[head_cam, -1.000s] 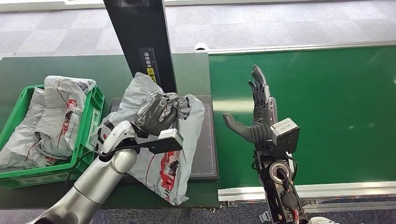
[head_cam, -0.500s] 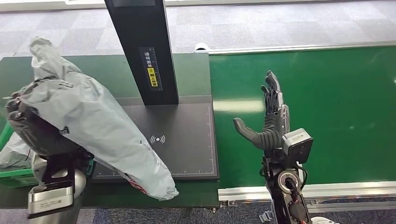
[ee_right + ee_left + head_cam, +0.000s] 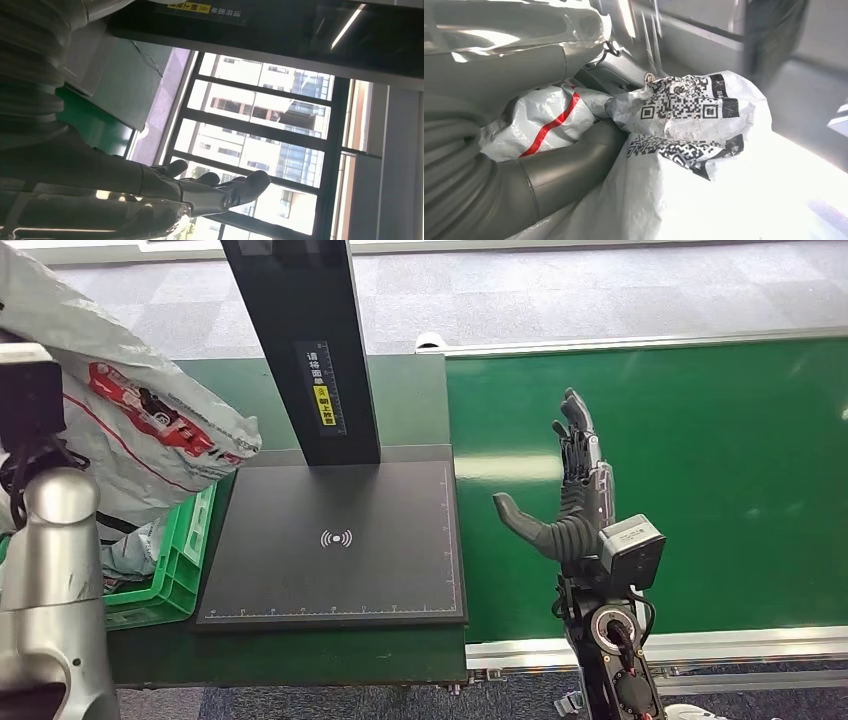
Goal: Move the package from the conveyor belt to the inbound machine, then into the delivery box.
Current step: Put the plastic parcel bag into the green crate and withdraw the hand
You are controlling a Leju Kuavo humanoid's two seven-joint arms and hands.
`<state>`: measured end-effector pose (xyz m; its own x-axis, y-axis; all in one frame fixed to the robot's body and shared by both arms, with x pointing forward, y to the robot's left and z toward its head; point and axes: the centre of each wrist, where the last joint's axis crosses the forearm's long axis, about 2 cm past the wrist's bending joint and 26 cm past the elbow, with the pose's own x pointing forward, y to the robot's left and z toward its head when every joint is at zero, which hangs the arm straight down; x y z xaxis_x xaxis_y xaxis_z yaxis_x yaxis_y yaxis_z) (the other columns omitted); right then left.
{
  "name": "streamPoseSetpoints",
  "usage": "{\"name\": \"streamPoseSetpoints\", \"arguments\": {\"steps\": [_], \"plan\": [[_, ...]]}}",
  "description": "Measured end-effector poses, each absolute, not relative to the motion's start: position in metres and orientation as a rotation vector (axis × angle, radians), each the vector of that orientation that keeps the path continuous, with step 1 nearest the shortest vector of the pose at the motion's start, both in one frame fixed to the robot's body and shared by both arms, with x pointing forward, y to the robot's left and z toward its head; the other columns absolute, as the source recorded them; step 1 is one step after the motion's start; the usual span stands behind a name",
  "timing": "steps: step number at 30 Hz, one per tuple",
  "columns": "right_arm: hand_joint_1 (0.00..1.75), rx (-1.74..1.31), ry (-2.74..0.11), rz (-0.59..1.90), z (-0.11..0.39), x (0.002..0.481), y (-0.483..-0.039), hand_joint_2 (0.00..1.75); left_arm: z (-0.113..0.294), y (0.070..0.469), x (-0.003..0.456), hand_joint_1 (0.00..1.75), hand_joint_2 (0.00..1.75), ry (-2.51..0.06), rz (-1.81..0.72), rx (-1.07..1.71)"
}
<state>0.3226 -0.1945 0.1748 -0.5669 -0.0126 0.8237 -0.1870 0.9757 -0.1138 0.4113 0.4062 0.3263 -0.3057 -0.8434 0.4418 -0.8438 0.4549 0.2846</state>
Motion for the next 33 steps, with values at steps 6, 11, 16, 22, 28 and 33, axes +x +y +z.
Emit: {"name": "streamPoseSetpoints", "arguments": {"steps": [6,11,16,22,28,33], "plan": [[0.0,0.172,-2.165,0.246,0.179,0.323,-0.187,1.75,0.326,0.471,0.443,1.75,1.75,-1.639,-0.14,1.656],[0.0,0.196,-2.165,0.256,0.181,0.324,-0.182,1.75,0.322,0.5,0.449,1.72,1.75,-1.288,-0.201,1.708],[0.0,0.208,-2.164,0.26,0.182,0.325,-0.179,1.75,0.314,0.513,0.45,0.37,1.75,-1.132,-0.273,1.532],[0.0,0.221,-2.159,0.274,0.182,0.326,-0.178,1.75,0.297,0.513,0.451,0.0,1.75,-1.231,-0.258,1.153],[0.0,0.229,-2.156,0.278,0.182,0.326,-0.177,1.75,0.292,0.509,0.452,0.0,1.75,-1.406,-0.131,1.056],[0.0,0.231,-2.157,0.278,0.183,0.327,-0.176,1.75,0.29,0.504,0.453,0.0,1.75,-1.49,-0.044,1.068]]}}
